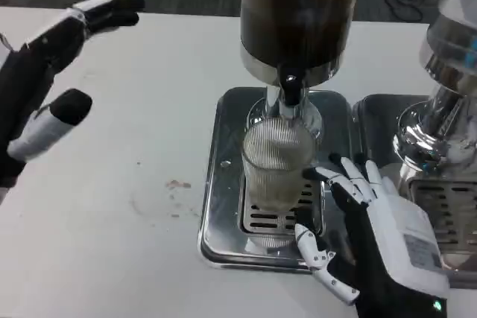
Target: Grasp the cup under the faucet to collect the drink, then remove the cup.
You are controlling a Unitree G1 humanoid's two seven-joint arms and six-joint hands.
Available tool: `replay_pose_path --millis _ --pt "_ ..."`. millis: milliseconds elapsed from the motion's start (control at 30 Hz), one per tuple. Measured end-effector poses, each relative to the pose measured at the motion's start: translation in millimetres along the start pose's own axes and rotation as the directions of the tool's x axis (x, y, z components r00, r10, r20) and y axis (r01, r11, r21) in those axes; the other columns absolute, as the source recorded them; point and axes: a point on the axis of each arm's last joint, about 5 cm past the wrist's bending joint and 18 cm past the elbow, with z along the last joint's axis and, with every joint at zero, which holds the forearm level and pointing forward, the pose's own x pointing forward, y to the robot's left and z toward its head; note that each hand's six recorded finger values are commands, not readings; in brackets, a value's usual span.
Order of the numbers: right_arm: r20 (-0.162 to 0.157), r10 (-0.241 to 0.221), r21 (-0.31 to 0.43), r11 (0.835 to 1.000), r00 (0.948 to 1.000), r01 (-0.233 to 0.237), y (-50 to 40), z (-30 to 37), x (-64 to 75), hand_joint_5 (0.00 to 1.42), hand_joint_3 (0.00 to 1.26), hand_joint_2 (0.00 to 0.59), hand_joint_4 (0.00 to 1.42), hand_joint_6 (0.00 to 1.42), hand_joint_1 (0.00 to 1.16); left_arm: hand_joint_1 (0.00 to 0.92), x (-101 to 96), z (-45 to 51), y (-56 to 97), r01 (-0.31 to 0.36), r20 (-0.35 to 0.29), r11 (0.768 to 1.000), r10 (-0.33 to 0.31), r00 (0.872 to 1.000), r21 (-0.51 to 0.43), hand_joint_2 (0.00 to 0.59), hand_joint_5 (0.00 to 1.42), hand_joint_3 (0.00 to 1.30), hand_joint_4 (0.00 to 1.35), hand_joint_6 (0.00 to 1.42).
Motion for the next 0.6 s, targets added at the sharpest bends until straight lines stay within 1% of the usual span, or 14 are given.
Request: replay_pose_path --millis 167,300,400,500,600 --pt "-0.013 -0.008 -0.006 1.0 0.9999 0.008 -1.5 -2.1 0.7 0.0 0.2 0.493 0.08 0.0 0.34 0.0 10.4 4.6 1.8 -0.007 0.064 0.998 0.011 0.998 -0.056 0.058 0.33 0.33 0.3 0.29" --pt "-0.014 -0.01 -0.006 1.0 0.9999 0.01 -2.0 -2.6 0.9 0.0 0.2 0.49 0.08 0.0 0.34 0.0 17.4 4.8 0.8 -0.006 0.082 0.995 0.014 0.997 -0.098 0.058 0.34 0.34 0.3 0.31" --pt "-0.013 -0.01 -0.007 1.0 0.9999 0.01 -2.1 -2.6 0.9 0.0 0.19 0.489 0.08 0.0 0.34 0.0 21.2 4.9 3.7 -0.01 0.091 0.993 0.021 0.996 -0.116 0.058 0.34 0.34 0.3 0.3" --pt "-0.014 -0.011 -0.006 1.0 0.9998 0.01 -2.3 -2.8 1.0 0.0 0.19 0.488 0.08 0.0 0.34 0.0 28.1 4.4 5.4 0.007 0.108 0.987 0.01 0.994 -0.159 0.055 0.32 0.32 0.27 0.28" --pt "-0.018 -0.014 -0.006 1.0 0.9997 0.014 -2.8 -3.5 1.1 0.0 0.19 0.488 0.08 0.0 0.34 0.0 35.9 4.2 5.0 0.053 0.127 0.978 -0.027 0.992 -0.204 0.053 0.31 0.31 0.26 0.27"
